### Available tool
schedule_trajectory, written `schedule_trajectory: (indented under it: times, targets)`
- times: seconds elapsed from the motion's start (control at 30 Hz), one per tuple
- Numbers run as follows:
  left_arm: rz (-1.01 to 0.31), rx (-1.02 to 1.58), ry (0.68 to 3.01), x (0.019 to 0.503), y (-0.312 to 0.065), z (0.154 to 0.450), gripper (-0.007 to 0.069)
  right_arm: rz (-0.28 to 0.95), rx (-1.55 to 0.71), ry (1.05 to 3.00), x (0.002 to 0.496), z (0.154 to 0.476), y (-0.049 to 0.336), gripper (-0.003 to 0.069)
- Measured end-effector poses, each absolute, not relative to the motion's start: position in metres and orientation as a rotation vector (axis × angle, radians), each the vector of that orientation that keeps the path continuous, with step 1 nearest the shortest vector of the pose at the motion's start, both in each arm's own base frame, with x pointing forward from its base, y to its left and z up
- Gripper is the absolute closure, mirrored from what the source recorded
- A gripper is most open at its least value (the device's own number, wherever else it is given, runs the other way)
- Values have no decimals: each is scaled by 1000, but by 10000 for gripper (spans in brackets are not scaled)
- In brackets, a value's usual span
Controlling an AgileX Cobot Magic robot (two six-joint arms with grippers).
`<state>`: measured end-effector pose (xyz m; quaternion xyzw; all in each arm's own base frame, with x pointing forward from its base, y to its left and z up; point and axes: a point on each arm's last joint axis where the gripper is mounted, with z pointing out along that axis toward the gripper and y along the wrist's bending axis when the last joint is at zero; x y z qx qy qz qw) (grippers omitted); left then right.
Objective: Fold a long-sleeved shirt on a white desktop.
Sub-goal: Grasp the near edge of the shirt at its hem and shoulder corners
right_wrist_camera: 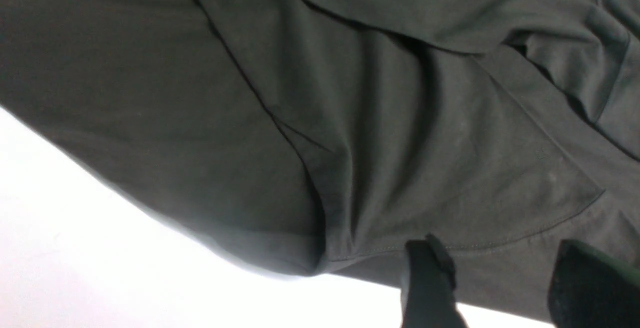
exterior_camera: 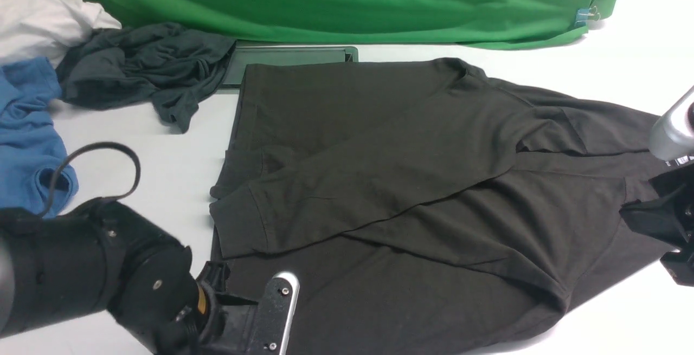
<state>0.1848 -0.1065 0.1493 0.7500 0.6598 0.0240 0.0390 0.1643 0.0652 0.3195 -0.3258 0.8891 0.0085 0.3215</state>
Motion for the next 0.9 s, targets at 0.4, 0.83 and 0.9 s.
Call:
schedule_trajectory:
  times: [0.4,0.83,0.9]
  targets:
    - [203,2156,2080,199,-108,153,567,45,-793,2351,165,320,65,334]
    - [-119,1848,2560,190,-120,191,575,-1,-284,2565,167,291,50,244]
    - [-135,1833,2596,186,-118,195,575,-9,-213,2608,169,283,47,204]
